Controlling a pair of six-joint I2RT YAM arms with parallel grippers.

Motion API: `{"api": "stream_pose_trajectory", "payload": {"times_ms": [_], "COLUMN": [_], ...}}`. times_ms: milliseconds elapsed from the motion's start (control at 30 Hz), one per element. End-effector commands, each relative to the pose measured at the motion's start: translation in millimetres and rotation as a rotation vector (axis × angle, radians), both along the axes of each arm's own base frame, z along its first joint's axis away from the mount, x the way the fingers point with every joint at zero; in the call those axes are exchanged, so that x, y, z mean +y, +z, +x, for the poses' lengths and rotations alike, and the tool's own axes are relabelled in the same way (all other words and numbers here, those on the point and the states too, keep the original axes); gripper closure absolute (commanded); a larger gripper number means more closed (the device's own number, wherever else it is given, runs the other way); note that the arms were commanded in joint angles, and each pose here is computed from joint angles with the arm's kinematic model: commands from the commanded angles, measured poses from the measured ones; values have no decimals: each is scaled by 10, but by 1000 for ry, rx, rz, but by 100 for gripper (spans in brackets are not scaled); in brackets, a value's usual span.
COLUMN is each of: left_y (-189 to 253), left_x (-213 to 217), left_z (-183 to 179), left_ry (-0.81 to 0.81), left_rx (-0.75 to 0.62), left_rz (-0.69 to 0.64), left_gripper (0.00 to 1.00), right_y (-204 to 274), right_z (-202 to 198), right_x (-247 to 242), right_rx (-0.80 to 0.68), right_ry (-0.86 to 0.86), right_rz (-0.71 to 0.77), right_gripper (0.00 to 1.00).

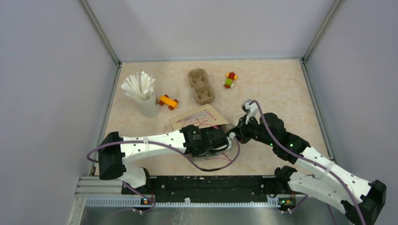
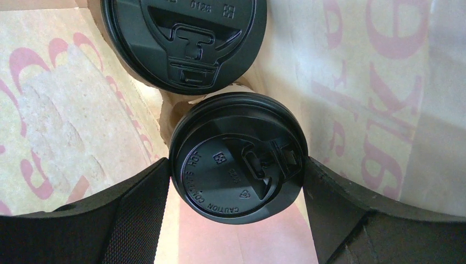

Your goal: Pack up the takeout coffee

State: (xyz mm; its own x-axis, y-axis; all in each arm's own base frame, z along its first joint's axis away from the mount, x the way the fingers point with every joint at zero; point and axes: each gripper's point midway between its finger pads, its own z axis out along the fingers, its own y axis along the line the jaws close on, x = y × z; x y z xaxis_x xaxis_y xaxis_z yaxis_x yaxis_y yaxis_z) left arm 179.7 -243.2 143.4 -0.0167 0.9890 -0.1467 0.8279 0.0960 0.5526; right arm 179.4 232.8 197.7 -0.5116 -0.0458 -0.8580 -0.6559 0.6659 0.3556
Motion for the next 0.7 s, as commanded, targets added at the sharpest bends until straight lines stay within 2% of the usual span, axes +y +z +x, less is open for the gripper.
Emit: {"api": "stream_pose_trajectory", "payload": {"times_ms": [0,367,600,633,667], "left_y": [131,288,293,289,292], "left_x": [-26,-4,-42,-43,-49], "left_z": [84,180,140,132,127], "left_ry": [-3,-26,-17,-11,-7], "left_rx": [-45,-123,-101,-95,-91], "left_rz": [-1,-11,-49,-56,-64], "left_gripper": [75,76,76,76,76], "right_y": [40,34,227,246,253], "right_z": [28,23,73,82,89], "right_x": [32,90,151,156,155], "right_rx": [-20,27,56,61,65], "right_ry": [17,24,3,-2,-8], "right_rz": [2,8,32,34,35], "right_gripper": [100,100,100,98,91]}}
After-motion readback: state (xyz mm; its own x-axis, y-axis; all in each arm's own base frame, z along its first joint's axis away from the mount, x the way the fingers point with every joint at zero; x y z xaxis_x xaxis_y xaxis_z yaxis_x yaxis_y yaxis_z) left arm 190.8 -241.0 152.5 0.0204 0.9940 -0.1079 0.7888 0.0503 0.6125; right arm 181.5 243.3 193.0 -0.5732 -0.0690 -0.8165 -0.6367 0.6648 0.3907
